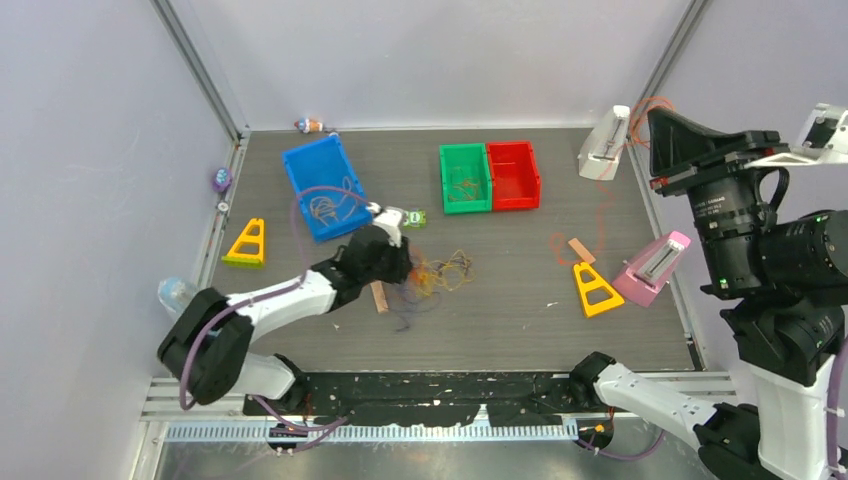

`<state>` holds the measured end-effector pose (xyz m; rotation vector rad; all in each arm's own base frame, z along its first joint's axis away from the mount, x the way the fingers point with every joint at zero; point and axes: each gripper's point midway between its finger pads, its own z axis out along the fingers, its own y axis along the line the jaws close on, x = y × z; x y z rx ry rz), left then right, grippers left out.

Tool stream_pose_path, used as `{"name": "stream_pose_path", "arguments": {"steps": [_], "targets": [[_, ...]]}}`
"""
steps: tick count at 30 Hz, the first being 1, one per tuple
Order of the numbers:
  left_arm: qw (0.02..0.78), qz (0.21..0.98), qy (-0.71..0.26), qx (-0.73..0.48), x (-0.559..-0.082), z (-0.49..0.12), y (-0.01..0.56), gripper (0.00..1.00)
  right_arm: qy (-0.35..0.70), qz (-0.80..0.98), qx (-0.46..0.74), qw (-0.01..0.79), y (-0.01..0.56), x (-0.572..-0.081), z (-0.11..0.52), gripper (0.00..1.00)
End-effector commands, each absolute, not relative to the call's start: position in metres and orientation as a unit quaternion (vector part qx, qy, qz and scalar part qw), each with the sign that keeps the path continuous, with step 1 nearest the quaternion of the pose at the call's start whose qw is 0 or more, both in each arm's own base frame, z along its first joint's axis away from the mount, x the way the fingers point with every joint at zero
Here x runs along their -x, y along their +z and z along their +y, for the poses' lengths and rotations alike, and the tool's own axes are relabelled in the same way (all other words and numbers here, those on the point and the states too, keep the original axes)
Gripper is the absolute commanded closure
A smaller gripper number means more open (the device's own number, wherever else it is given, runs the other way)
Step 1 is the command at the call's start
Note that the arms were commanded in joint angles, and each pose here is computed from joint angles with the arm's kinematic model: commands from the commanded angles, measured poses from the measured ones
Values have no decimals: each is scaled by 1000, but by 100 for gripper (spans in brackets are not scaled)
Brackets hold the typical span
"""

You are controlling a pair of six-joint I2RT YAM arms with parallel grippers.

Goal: Untangle the cables

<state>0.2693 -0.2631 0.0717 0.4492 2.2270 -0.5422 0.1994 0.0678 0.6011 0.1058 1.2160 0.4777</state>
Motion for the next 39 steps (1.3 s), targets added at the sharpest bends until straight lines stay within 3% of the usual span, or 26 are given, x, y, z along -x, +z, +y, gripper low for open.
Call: {"name": "stream_pose_path", "arguments": {"steps": [1, 8, 17, 39], "targets": [[412, 872, -229, -131, -275, -231, 92, 65, 165, 608, -80, 773, 560, -225, 64, 95], [454, 842, -238, -167, -264, -223, 120, 64, 162, 690, -39, 704, 469, -263, 109, 95], [478, 805, -299, -186, -252, -236, 117, 63, 133, 713, -31, 687, 437, -285, 121, 95], [479, 803, -302, -188, -252, -238, 119, 62, 48, 835, 6, 549, 269, -280, 119, 94]]}}
